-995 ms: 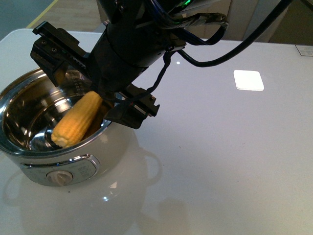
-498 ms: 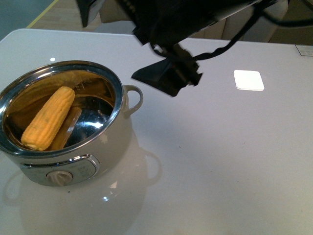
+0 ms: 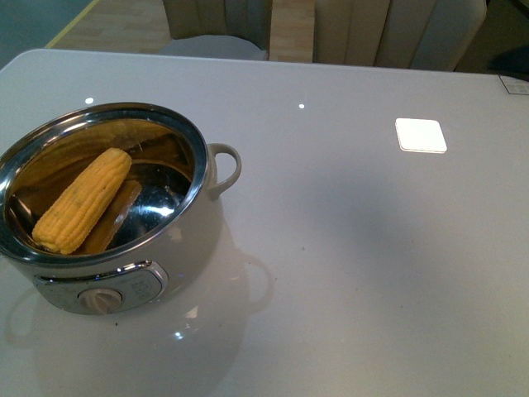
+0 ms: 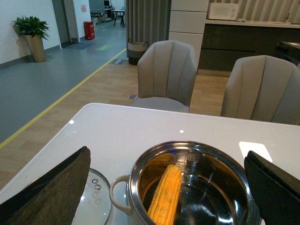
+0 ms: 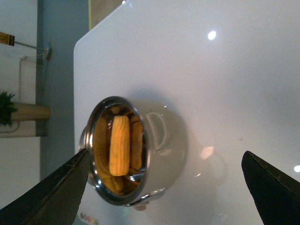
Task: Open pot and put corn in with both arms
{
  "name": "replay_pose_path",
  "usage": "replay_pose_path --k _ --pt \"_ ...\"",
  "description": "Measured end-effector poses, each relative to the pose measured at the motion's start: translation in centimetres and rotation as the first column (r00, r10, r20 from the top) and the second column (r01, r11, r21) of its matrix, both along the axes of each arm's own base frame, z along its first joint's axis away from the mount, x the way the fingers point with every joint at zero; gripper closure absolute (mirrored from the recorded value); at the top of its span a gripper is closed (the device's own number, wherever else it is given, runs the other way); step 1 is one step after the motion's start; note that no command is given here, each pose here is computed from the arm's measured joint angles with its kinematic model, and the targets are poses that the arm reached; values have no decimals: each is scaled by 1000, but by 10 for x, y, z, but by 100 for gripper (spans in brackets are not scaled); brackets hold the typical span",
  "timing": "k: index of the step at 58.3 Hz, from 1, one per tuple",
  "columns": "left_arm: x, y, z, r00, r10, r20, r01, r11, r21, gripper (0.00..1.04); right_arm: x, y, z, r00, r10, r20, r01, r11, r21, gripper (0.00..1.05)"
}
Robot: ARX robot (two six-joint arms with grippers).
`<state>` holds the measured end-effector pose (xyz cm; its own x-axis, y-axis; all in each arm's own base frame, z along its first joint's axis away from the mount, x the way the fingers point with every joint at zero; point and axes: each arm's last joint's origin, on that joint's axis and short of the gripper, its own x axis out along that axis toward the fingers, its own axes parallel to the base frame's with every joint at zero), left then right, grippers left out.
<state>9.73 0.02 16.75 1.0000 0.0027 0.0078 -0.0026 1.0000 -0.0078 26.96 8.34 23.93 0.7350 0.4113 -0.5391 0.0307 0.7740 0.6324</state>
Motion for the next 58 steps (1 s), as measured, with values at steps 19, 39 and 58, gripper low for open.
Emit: replay_pose_path --k 19,39,58 --pt "0 0 0 1000 0 0 0 1000 0 7 -60 -74 8 992 -11 124 37 977 -211 9" --pt "0 0 0 1000 0 0 0 1000 0 7 -85 -95 13 968 1 250 92 927 -363 12" --pt "0 0 0 1000 0 0 0 1000 0 7 -114 -84 -28 743 14 670 409 782 -470 73"
